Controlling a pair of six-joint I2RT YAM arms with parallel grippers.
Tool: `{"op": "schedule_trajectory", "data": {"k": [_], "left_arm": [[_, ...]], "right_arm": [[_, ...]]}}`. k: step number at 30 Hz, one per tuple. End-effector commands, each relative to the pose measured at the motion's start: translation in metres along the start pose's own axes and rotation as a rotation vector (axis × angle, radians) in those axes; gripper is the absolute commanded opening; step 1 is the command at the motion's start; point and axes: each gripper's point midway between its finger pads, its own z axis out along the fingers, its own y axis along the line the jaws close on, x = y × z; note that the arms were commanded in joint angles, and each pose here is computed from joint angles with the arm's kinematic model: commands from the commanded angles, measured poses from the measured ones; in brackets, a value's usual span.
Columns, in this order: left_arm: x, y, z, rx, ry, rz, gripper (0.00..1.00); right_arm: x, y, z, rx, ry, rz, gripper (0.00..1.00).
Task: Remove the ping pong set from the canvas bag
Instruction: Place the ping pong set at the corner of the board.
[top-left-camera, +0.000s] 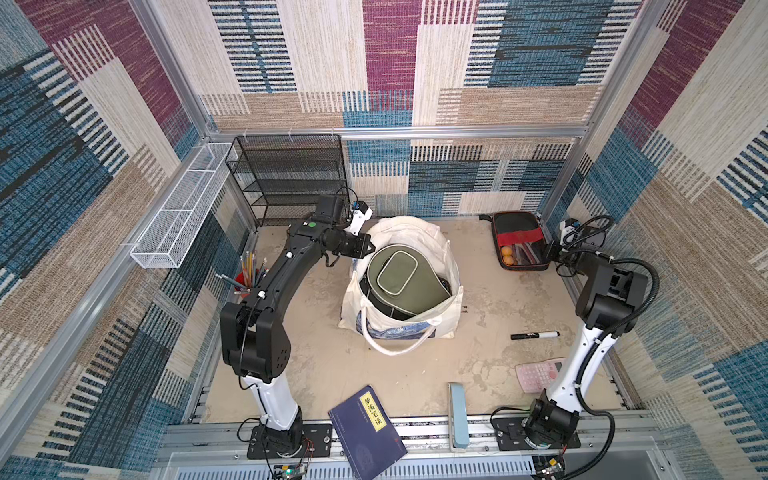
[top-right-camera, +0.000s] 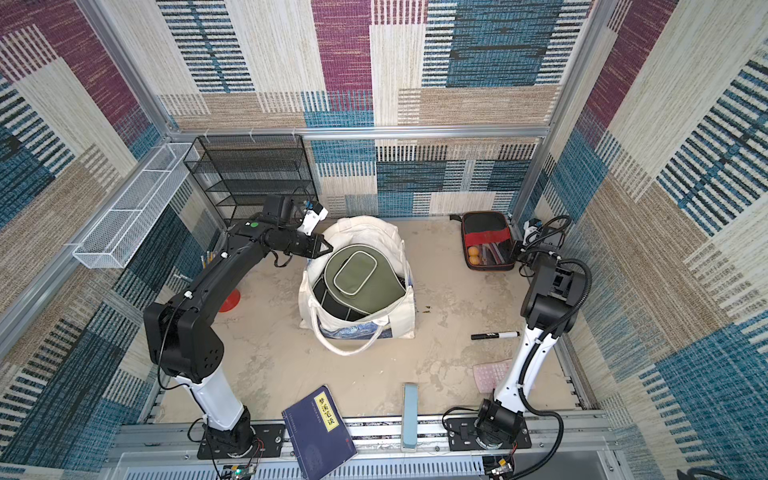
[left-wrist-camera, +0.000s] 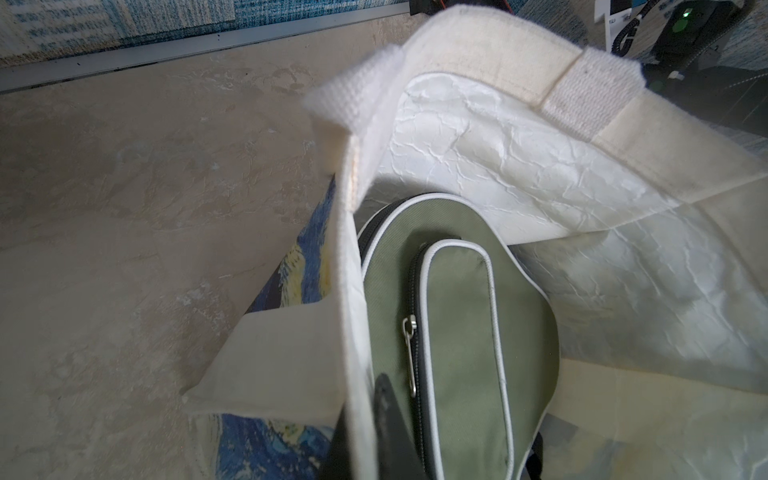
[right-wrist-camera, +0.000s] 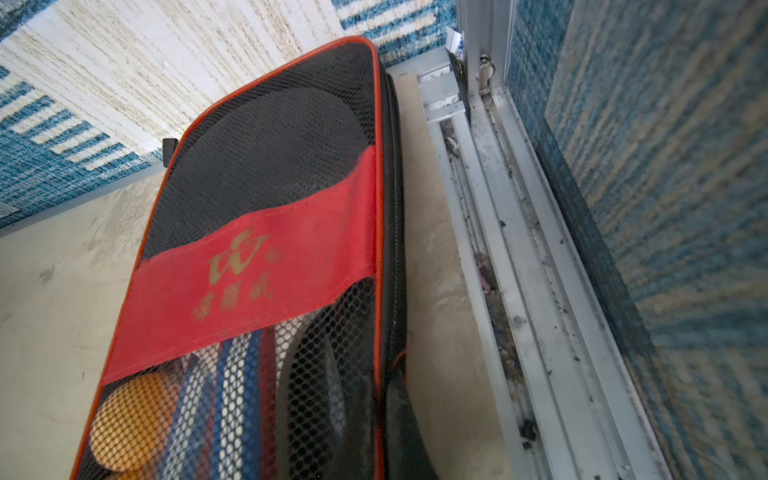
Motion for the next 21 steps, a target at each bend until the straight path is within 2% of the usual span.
{"op": "schedule_trajectory", "data": {"k": [1, 2, 3, 7, 12, 15, 21], "left_arm": [[0.003, -0.004, -0.002, 0.015, 0.015, 0.001, 0.0], [0.004, -0.004, -0.002, 0.018, 0.017, 0.0, 0.0], [0.003, -0.005, -0.002, 0.02, 0.015, -0.002, 0.0], [0.004, -0.006, -0.002, 0.024, 0.016, -0.009, 0.0], [0.002, -0.008, -0.011, 0.009, 0.005, 0.0, 0.0], [-0.001, -0.009, -0.019, -0.01, -0.013, 0.011, 0.0], [-0.014, -0.015, -0.033, -0.019, -0.056, 0.031, 0.0]], "right_arm": [[-0.001, 0.001, -0.002, -0.007, 0.019, -0.029, 0.46], [-0.004, 0.001, -0.006, 0.006, 0.014, -0.032, 0.76], [-0.008, 0.001, -0.011, 0.022, 0.003, -0.037, 0.99], [-0.032, 0.013, -0.043, 0.057, -0.077, -0.059, 0.99], [-0.054, 0.063, -0.102, 0.007, -0.2, -0.09, 0.99], [-0.047, 0.114, -0.127, -0.044, -0.22, -0.166, 0.99], [-0.015, 0.258, -0.185, -0.293, -0.262, -0.322, 0.99]]}}
